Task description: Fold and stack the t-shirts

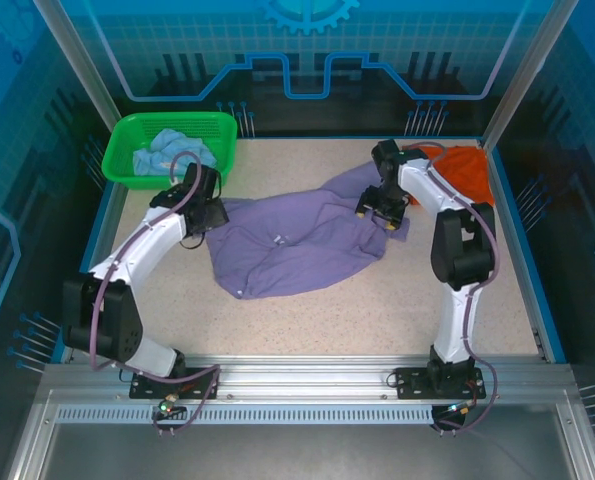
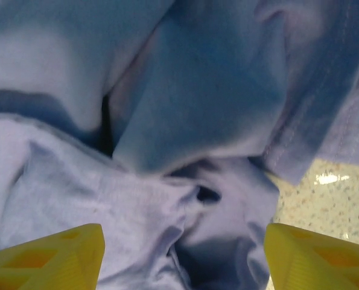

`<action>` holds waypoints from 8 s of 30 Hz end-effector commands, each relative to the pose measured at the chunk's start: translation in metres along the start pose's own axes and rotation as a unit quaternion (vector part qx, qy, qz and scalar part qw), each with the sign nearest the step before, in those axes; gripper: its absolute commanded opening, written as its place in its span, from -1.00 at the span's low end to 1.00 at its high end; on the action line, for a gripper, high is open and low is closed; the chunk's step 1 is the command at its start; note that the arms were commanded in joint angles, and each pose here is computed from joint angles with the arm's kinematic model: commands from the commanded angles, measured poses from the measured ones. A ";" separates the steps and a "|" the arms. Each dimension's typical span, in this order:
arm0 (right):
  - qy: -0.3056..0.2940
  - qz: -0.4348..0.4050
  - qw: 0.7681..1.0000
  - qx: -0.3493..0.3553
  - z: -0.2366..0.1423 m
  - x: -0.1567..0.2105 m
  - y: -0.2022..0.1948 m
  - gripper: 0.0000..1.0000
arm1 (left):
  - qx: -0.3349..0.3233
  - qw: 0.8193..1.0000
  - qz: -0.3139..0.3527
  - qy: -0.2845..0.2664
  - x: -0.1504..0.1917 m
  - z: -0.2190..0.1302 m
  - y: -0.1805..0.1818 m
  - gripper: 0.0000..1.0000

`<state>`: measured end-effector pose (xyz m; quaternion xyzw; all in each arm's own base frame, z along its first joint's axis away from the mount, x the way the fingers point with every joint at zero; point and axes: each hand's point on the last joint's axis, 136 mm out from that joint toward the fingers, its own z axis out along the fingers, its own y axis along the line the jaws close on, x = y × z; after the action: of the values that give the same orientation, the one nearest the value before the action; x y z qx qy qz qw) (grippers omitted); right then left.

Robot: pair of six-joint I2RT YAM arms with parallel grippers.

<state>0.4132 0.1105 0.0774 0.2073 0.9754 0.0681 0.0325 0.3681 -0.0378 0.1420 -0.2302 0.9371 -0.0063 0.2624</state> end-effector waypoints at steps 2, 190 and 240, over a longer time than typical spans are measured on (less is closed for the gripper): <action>0.026 0.020 0.999 0.030 0.016 -0.007 -0.012 0.35 | 0.123 0.984 0.027 0.123 0.048 0.014 -0.074 0.34; 0.064 -0.154 0.978 -0.126 -0.008 0.154 0.011 -0.90 | 0.229 0.939 -0.088 0.241 0.119 -0.025 -0.106 0.76; -0.026 -0.060 0.996 0.066 0.039 -0.056 -0.026 -0.03 | 0.143 0.962 0.063 0.224 0.019 0.122 -0.206 0.06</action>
<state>0.4509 0.0770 0.0499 0.1381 0.9880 0.0064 0.0684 0.5111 -0.2091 0.0841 -0.1311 0.9666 -0.1841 0.1211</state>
